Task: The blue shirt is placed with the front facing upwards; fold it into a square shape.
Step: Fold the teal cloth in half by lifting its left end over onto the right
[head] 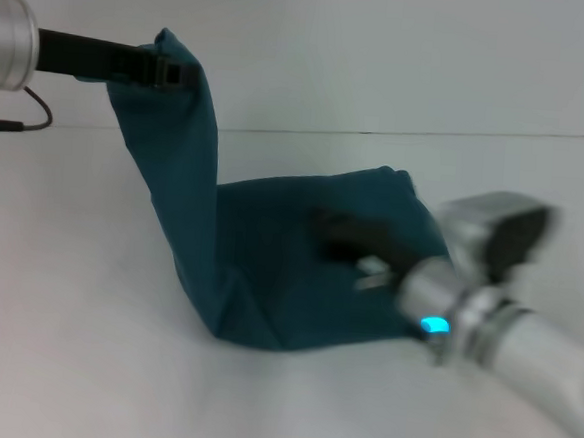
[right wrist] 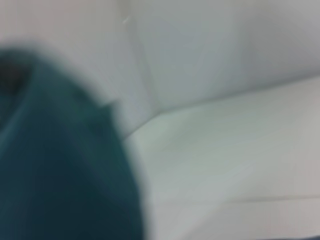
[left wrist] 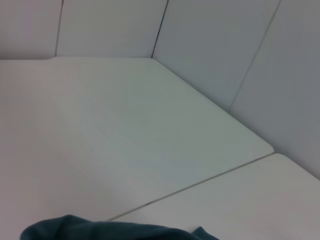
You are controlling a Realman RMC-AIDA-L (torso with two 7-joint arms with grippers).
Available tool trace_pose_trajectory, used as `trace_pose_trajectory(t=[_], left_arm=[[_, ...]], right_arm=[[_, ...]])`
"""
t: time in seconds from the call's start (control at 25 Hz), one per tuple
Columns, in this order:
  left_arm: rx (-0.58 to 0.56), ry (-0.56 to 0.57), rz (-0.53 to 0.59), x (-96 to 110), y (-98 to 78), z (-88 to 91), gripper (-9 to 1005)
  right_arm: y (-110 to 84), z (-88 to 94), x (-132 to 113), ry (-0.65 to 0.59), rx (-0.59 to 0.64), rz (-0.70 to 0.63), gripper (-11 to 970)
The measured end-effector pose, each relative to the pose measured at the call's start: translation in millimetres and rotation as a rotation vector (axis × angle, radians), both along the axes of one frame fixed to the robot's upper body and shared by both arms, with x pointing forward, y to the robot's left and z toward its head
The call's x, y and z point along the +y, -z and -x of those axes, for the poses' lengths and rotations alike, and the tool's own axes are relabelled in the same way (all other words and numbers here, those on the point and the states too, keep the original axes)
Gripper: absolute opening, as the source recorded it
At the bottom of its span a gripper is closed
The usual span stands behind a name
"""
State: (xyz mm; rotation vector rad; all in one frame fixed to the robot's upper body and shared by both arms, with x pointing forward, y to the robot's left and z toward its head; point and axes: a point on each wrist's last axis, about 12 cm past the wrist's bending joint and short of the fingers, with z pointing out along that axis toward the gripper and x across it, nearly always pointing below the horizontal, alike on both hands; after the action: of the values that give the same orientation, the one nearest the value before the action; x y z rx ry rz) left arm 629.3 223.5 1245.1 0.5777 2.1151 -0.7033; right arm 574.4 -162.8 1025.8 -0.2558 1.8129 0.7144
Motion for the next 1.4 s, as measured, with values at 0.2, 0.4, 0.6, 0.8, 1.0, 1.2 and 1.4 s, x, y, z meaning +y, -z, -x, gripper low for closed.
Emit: trace_pose_trajectory(t=[0.2, 0.4, 0.6, 0.8, 1.0, 1.2, 1.4], left_arm=[[-0.001, 0.041, 0.021, -12.9, 6.5, 3.4, 63], [0.015, 0.077, 0.059, -27.7, 16.5, 3.7, 63], [0.031, 0.104, 0.11, -50.8, 36.8, 2.0, 62], [0.047, 0.128, 0.134, -82.5, 59.7, 1.9, 63], [0.043, 0.15, 0.139, -113.2, 79.4, 5.5, 63], [0.037, 0.164, 0.137, -138.7, 94.8, 10.2, 62], [0.023, 0.166, 0.132, -158.1, 108.4, 15.2, 63]], right_arm=[[-2.3, 2.9, -91.4, 0.251, -0.073, -0.09, 52], [-11.2, 4.2, -153.1, 0.428, -0.097, -0.09, 55], [-16.3, 9.5, -182.6, 0.512, -0.112, -0.082, 58], [-15.7, 12.2, -189.1, 0.532, -0.109, -0.077, 62], [-14.5, 13.0, -190.7, 0.54, -0.103, -0.068, 65], [-13.9, 13.3, -191.4, 0.543, -0.1, -0.066, 68], [-12.3, 15.1, -192.2, 0.546, -0.093, -0.064, 71]])
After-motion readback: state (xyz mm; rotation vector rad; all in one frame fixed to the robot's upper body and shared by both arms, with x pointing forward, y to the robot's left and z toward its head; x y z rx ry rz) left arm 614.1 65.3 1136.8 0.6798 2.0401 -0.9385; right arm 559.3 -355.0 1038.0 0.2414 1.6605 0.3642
